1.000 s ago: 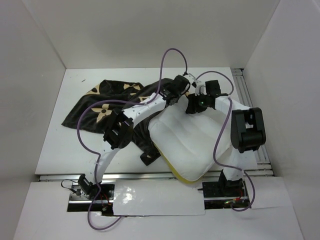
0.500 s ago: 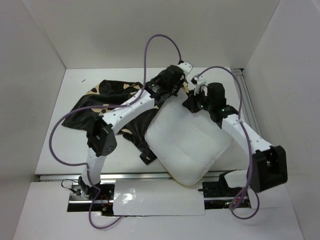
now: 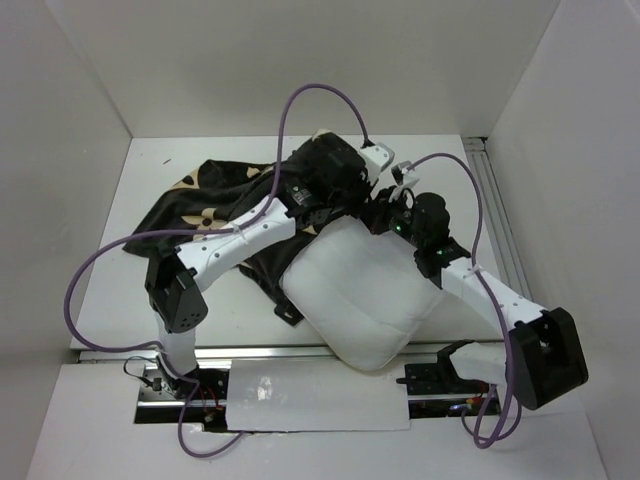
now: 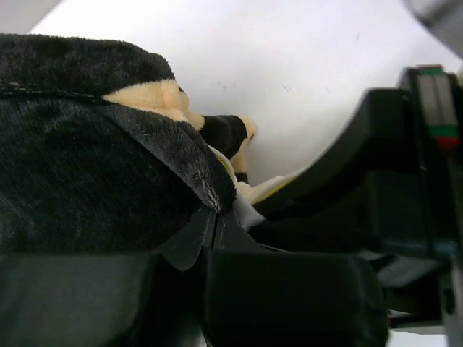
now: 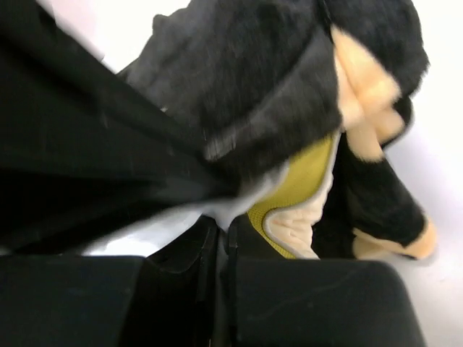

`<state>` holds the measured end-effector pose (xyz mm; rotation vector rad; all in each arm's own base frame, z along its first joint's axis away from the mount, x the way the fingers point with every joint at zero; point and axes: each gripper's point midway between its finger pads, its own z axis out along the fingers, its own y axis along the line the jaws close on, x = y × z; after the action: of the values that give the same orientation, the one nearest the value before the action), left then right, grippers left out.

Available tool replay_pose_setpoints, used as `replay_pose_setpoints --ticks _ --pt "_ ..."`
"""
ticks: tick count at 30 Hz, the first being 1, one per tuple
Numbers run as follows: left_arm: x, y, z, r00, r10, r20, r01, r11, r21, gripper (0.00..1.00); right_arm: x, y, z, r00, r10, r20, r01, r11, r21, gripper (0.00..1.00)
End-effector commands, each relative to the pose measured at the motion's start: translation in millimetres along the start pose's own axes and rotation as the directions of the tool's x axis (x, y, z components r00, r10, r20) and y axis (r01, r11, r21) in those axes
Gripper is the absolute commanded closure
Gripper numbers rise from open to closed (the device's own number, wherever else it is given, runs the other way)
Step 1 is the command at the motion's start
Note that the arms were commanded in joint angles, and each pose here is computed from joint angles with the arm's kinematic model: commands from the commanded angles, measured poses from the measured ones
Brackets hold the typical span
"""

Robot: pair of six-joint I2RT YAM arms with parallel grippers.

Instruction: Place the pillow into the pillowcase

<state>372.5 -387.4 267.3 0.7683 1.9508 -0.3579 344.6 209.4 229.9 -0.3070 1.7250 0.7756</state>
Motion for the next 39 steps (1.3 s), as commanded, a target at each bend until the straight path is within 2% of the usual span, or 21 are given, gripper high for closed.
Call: replay_pose_setpoints --ticks 1,3,6,9,11,13,17,19,21,22,25,26,29,30,31,32,35,36,39 --pt "-20 -81 -18 0.996 -0.025 0.084 0.002 0.965 0.262 1.00 -99 56 -19 0.930 0.034 0.367 0.036 0.982 -0.183 1.00" --pt "-13 -89 -13 0.998 -0.028 0.062 0.009 0.956 0.293 1.00 -102 62 -28 0.923 0.037 0.383 0.046 0.978 -0.205 1.00" --pt "-14 -107 -19 0.998 -0.025 0.052 0.003 0.919 0.395 1.00 -101 50 -32 0.907 0.030 0.420 0.024 0.992 -0.122 1.00" --pt "-29 -120 -48 0.995 -0.040 0.093 -0.010 0.878 0.478 1.00 -89 34 -39 0.904 0.026 0.426 -0.008 0.999 -0.043 1.00" --pt "-37 -125 -66 0.992 -0.046 0.120 -0.024 0.851 0.525 1.00 -77 33 -47 0.897 0.047 0.439 -0.024 0.998 -0.058 1.00" --pt "-54 -128 -91 0.983 -0.057 0.175 -0.048 0.837 0.546 1.00 -93 48 -64 0.857 0.046 0.513 0.014 0.993 -0.113 1.00" --pt "-90 -118 -125 0.965 -0.099 0.241 -0.047 0.844 0.535 1.00 -130 86 -82 0.817 -0.015 0.576 0.133 0.977 -0.164 1.00" --pt "-97 -122 -140 0.957 -0.103 0.270 -0.059 0.846 0.530 1.00 -137 98 -89 0.808 -0.021 0.589 0.160 0.970 -0.185 1.00" --pt "-98 -123 -143 0.955 -0.115 0.274 -0.046 0.854 0.518 1.00 -148 101 -89 0.802 -0.004 0.598 0.132 0.977 -0.170 1.00" --pt "-89 -129 -140 0.961 -0.106 0.254 -0.047 0.846 0.531 1.00 -139 96 -79 0.823 0.000 0.568 0.108 0.982 -0.157 1.00" --pt "-73 -151 -133 0.969 -0.100 0.225 -0.049 0.817 0.575 1.00 -122 78 -62 0.823 0.028 0.567 0.036 0.994 -0.102 1.00" --pt "-60 -154 -126 0.976 -0.103 0.191 -0.029 0.811 0.584 1.00 -123 71 -60 0.804 0.040 0.593 0.014 0.996 -0.086 1.00" --pt "-24 -180 -114 0.989 -0.095 0.110 -0.004 0.737 0.676 1.00 -97 43 -35 0.816 0.058 0.575 -0.063 0.998 -0.012 1.00" --pt "-16 -193 -110 0.991 -0.103 0.085 0.010 0.687 0.727 1.00 -85 39 -31 0.826 0.072 0.558 -0.078 0.997 -0.013 1.00" --pt "-6 -197 -104 0.993 -0.095 0.065 0.017 0.679 0.734 1.00 -81 33 -29 0.822 0.084 0.563 -0.101 0.995 0.001 1.00" --pt "8 -200 -94 0.996 -0.082 0.035 0.032 0.690 0.723 1.00 -83 31 -31 0.804 0.097 0.586 -0.118 0.993 -0.002 1.00" --pt "49 -180 -53 0.992 -0.100 -0.076 0.126 0.775 0.619 1.00 -76 16 -34 0.809 0.095 0.581 -0.149 0.988 0.046 1.00" --pt "54 -175 -44 0.989 -0.112 -0.094 0.146 0.789 0.597 1.00 -67 4 -31 0.830 0.078 0.552 -0.155 0.984 0.093 1.00" --pt "84 -172 -23 0.978 -0.106 -0.177 0.191 0.789 0.584 1.00 -65 -7 -33 0.839 0.067 0.540 -0.161 0.979 0.129 1.00"
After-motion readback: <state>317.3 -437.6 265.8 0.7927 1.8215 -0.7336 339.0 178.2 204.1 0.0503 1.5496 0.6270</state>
